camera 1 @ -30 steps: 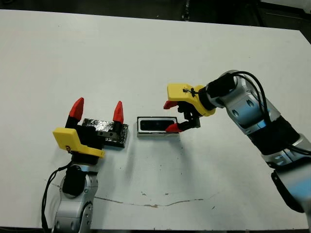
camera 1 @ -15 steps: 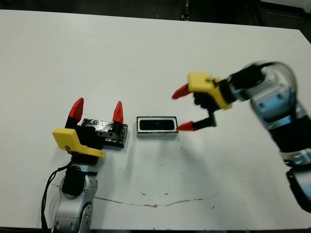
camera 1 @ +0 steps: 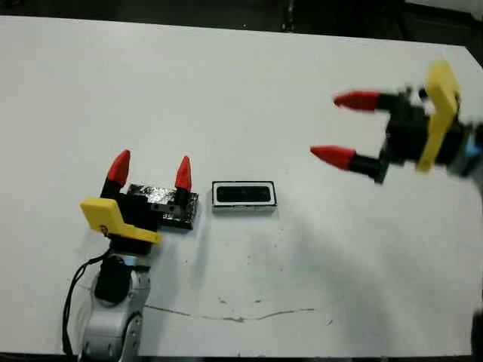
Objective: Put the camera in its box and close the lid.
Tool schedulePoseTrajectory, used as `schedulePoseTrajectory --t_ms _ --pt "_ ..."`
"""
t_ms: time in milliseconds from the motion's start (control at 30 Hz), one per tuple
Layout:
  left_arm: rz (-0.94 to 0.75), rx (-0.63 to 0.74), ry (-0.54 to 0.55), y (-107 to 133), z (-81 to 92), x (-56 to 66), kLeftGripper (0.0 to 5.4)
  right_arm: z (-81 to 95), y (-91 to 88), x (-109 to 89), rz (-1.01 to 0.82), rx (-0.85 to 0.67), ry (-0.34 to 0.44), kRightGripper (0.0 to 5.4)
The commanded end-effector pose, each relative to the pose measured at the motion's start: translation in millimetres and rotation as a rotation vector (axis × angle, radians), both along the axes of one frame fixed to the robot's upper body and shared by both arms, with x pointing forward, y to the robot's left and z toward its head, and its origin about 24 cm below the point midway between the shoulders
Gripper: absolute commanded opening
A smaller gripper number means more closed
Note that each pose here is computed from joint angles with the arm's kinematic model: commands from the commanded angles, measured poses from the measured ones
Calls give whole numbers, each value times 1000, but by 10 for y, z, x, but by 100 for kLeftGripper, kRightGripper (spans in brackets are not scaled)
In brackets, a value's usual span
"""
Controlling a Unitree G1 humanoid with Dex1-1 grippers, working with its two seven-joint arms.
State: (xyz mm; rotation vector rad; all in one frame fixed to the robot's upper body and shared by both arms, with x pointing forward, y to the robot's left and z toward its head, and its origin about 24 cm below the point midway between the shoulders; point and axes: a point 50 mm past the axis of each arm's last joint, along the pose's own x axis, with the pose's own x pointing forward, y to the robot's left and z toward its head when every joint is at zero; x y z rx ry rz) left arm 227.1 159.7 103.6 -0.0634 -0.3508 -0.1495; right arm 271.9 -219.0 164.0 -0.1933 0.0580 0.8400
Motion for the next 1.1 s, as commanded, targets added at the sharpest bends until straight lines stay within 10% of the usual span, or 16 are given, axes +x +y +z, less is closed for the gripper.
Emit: schedulePoseTrajectory --t_ms 33,467,800,1100 --pt "-18 72 -16 67 35 10 540 -279 -94 -167 -156 86 12 452" --pt "-253 325 -18 319 371 92 540 -905 78 -584 -367 314 160 252" --pt "-589 763 58 649 783 293 540 -959 159 -603 -408 341 190 94" --pt "-1008 998 334 848 1009 623 540 -980 173 -599 -432 331 211 1"
